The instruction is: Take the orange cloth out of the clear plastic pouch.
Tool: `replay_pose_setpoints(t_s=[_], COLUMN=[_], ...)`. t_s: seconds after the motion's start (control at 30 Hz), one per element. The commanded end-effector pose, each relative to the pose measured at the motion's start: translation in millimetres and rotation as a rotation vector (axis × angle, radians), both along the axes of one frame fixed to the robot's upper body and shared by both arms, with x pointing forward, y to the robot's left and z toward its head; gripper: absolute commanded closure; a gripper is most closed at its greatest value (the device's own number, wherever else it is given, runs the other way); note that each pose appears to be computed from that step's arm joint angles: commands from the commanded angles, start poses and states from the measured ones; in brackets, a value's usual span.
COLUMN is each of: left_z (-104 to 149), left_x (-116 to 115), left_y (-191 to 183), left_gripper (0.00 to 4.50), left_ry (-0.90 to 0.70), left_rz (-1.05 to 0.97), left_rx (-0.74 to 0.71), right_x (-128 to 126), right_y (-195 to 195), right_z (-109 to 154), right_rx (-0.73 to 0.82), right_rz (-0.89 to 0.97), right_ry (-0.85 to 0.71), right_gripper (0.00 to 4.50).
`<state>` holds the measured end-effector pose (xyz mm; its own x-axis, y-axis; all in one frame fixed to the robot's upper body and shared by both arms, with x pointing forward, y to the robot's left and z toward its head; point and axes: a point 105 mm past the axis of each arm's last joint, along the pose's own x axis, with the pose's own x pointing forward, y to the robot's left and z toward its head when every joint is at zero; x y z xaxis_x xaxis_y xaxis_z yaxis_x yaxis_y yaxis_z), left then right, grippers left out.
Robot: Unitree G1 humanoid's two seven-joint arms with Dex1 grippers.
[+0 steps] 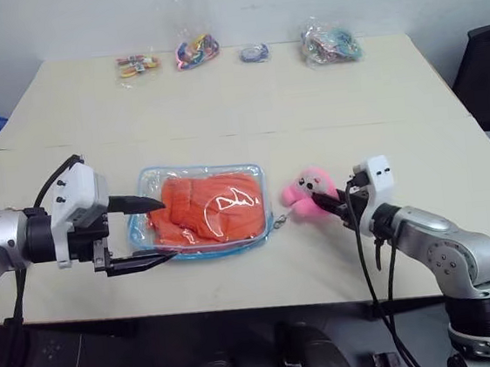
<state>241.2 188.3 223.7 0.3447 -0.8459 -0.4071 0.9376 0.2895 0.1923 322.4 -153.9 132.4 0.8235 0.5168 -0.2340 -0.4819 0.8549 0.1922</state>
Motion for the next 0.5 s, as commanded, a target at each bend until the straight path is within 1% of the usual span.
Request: replay_pose_setpoints(t_s=[0.03,0.1,0.13,0.2,0.27,0.33,0.5], left_z=[5,5,5,3,2,0,-4], left_x=[2,3,4,5,5,4,4], left_y=[-2,-2,-3,-4,-6,-9,-18], left_gripper=[0.0,0.0,0.0,0.0,0.0,0.0,0.0], left_ry=[-0.033,-0.033,-0.033,-0.029,-0.024,-0.02,-0.002], left_rz=[-0.005,-0.005,-0.006,-0.008,-0.014,-0.022,-0.051], left_rx=[-0.006,-0.015,-0.018,-0.02,-0.021,-0.021,-0.027], right_x=[-8,-16,-22,-37,-51,-68,-76], right_y=[3,11,17,29,39,48,52], right_z=[27,39,46,52,46,38,22], right_rx=[-0.009,-0.036,-0.077,-0.216,-0.356,-0.408,-0.537], right_rz=[0.053,0.126,0.184,0.323,0.485,0.67,0.923], right_ry=[-0.119,-0.188,-0.244,-0.357,-0.437,-0.468,-0.511], right_gripper=[4.03,4.48,4.48,4.48,4.48,4.48,4.48])
